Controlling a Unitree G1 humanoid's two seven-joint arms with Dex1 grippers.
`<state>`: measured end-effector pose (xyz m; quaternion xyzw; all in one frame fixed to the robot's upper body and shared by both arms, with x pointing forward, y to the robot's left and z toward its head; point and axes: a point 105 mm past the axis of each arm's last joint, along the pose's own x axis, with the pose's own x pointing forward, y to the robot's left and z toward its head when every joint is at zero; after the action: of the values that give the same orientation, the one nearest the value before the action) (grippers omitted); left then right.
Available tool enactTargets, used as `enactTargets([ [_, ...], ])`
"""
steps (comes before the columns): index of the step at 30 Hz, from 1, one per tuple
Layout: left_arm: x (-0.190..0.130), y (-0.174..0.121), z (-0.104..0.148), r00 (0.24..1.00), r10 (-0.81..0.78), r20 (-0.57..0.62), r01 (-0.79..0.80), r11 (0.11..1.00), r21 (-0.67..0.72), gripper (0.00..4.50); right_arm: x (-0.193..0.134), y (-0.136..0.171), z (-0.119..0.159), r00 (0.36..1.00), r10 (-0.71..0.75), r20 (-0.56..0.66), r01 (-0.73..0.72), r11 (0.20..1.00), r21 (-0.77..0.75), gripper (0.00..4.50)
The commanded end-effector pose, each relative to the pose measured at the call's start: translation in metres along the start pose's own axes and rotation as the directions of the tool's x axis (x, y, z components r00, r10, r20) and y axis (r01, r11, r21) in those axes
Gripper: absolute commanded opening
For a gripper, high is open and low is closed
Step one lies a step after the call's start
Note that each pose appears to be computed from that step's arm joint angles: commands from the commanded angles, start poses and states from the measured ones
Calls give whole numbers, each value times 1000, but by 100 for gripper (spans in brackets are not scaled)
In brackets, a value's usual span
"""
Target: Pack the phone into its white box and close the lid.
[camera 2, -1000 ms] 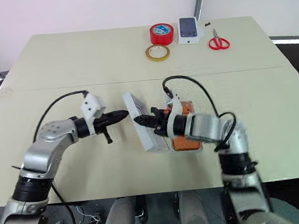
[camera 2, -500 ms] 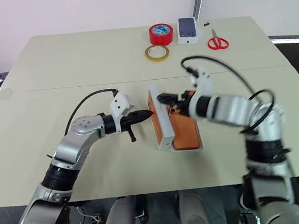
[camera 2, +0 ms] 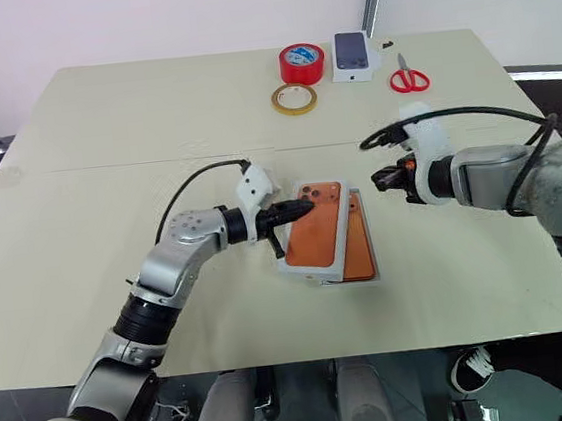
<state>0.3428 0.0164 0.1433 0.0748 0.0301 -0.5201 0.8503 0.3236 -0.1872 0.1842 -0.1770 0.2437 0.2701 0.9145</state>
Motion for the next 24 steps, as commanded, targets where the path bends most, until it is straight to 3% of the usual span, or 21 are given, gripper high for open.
enactTargets([
  [1,-16,21,18,995,100,27,-100,995,18,2,2,11,1,999,32,11,-28,976,-217,6],
  [5,-35,36,1,984,159,-79,-156,987,41,2,7,23,-16,997,55,-51,-70,933,-353,6],
  [10,-37,23,-23,976,69,-206,-58,996,63,2,12,34,-22,992,101,-70,-119,925,-361,6],
  [18,-18,-8,-27,969,-74,-237,88,995,49,2,13,40,-22,990,124,-74,-143,913,-381,6],
  [24,-1,-23,-16,971,-124,-206,136,990,44,2,10,42,-22,987,136,-81,-157,906,-393,6],
])
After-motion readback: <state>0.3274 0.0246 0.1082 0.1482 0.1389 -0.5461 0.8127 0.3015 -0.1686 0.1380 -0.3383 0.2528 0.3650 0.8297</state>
